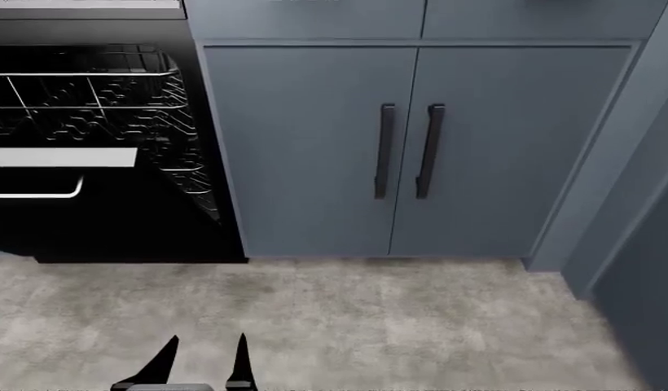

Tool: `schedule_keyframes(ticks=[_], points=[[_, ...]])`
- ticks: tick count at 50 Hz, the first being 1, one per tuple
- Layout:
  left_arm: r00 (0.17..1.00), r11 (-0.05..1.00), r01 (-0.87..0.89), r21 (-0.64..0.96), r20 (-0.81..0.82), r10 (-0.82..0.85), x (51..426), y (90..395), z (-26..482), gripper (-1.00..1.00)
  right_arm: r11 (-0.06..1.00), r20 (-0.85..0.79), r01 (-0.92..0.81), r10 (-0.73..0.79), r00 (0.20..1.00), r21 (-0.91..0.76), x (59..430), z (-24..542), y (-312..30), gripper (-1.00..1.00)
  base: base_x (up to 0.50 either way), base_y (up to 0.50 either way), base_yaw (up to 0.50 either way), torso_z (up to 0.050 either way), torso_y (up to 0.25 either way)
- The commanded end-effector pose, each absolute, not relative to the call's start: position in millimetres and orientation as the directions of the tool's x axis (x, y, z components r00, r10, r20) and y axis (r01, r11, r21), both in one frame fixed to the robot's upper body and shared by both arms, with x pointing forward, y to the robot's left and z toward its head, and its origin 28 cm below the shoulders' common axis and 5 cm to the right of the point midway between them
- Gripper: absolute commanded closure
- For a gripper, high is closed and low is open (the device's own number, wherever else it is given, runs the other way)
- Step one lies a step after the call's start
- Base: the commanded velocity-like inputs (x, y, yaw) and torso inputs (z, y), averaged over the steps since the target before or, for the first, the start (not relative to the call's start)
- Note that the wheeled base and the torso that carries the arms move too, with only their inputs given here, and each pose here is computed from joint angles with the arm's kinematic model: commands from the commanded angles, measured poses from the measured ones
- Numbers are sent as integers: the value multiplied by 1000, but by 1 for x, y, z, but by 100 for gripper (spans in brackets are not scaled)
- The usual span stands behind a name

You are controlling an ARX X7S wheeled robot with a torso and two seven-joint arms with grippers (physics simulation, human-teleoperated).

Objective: Close the dishwasher door

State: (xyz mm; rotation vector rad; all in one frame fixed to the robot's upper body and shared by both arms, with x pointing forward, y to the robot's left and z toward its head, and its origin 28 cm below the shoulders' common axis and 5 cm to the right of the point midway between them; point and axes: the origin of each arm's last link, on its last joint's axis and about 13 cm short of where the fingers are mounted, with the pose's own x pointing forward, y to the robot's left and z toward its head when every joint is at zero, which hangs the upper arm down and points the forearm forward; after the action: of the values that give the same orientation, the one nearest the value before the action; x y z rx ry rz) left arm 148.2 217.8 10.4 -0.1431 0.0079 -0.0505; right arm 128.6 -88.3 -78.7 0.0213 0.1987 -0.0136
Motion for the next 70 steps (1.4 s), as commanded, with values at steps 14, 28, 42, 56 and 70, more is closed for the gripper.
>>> schedule_keyframes(ticks=[14,28,42,56,70], points=[[999,988,51,-143,-4,-52,148,218,11,-100,1000,-198,16,-11,980,21,129,-79,-88,-100,0,0,0,-50,42],[999,989,51,-140,-4,-52,148,218,11,-100,1000,-200,16,-12,980,19,129,-79,-88,-100,0,0,0,-50,43],[999,989,51,-142,-4,-52,149,218,11,-100,1000,-199,16,-12,980,20,129,-79,-88,-100,0,0,0,-50,42],[999,988,50,-143,-5,-52,149,218,12,-100,1000,-198,16,-11,980,21,129,-79,-88,-100,0,0,0,-50,43],[999,988,51,-143,-5,-52,149,218,12,-100,1000,-199,15,-11,980,19,129,-79,-88,-100,0,0,0,-50,43]])
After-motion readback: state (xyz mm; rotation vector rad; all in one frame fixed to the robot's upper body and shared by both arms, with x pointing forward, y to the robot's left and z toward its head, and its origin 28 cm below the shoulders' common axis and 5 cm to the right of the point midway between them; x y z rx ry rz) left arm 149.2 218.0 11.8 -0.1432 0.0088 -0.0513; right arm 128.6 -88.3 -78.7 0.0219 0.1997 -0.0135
